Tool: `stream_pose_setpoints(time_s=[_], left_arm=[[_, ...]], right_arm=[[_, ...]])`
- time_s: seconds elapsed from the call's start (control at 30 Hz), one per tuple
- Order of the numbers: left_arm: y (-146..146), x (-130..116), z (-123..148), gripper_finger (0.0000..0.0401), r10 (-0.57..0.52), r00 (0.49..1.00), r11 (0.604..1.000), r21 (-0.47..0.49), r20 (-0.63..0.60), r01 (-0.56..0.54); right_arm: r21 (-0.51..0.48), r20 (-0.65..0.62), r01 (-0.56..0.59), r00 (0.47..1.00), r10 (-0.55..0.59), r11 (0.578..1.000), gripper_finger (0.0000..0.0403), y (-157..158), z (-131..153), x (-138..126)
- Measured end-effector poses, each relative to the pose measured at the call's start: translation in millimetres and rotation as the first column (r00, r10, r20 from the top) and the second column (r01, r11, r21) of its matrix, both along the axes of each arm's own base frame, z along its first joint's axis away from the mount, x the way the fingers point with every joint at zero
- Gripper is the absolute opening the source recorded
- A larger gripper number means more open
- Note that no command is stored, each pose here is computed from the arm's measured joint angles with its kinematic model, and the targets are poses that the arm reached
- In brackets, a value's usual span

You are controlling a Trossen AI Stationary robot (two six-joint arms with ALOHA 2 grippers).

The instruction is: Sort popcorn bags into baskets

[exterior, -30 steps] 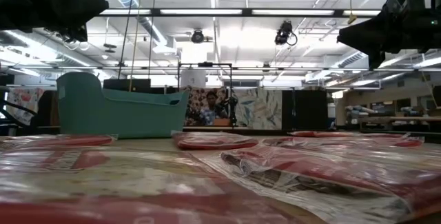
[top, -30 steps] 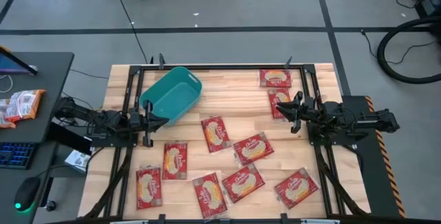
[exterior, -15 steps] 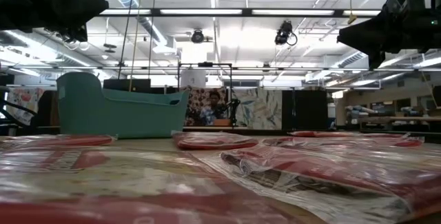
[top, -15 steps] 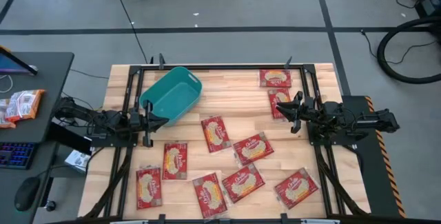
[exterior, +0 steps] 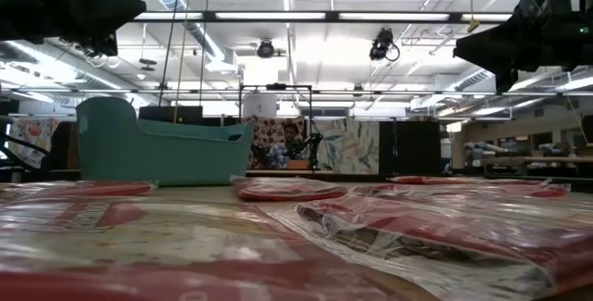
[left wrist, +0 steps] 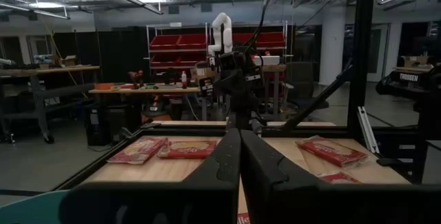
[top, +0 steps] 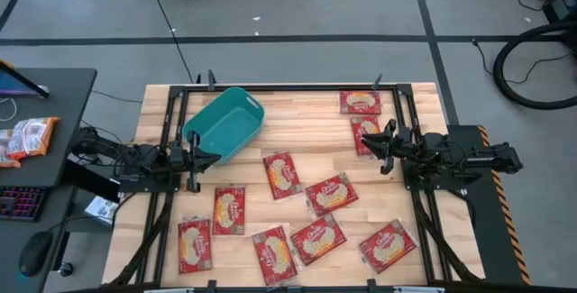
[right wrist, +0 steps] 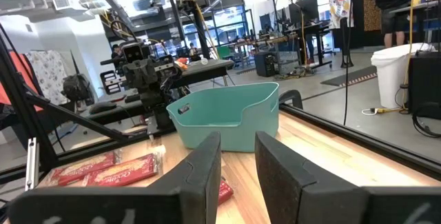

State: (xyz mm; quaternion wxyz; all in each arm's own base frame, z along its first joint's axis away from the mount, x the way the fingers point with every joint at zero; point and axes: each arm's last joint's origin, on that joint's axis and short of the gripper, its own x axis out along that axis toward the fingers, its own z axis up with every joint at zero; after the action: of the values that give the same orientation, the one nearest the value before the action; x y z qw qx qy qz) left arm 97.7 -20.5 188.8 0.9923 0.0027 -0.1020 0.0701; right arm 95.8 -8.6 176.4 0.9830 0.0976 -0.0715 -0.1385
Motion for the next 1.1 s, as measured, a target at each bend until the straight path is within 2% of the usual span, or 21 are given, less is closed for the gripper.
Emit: stream_pose_setpoints(time_s=[0.17,0.3,0.47,0.63,0.73,0.9,1.1], left_arm=[[0,0,0,0.0009,-0.001,1.000,1.000,-0.007,0.001,0.002],[0,0,1,0.0009,-0.014,1.000,0.997,-0.072,0.020,0.015],[1,-3,11,0.0009,-0.024,0.991,0.991,-0.129,0.131,0.041],[0,-5,17,0.0009,-0.080,0.977,0.984,-0.140,0.199,0.109],[-1,-5,17,0.0009,-0.110,0.971,0.971,-0.184,0.213,0.151],[-1,-3,23,0.0009,-0.131,0.985,0.955,-0.251,0.115,0.157],[-3,8,33,0.0009,-0.105,0.994,0.957,-0.274,-0.030,0.093]], right_arm=[[0.000,0.000,0.000,1.000,0.000,1.000,0.0096,0,0,0],[0.000,0.000,0.000,1.000,0.000,1.000,0.0096,0,0,0],[-0.022,0.031,0.019,0.999,-0.018,1.000,0.0096,0,4,-1],[0.063,0.225,0.170,0.958,-0.180,0.983,0.0096,-5,21,-7],[0.092,0.309,0.183,0.929,-0.203,0.979,0.0096,-6,28,-10],[0.077,0.323,0.132,0.934,-0.150,0.988,0.0096,-4,29,-10],[0.096,0.338,0.127,0.929,-0.152,0.987,0.0096,-5,30,-11]])
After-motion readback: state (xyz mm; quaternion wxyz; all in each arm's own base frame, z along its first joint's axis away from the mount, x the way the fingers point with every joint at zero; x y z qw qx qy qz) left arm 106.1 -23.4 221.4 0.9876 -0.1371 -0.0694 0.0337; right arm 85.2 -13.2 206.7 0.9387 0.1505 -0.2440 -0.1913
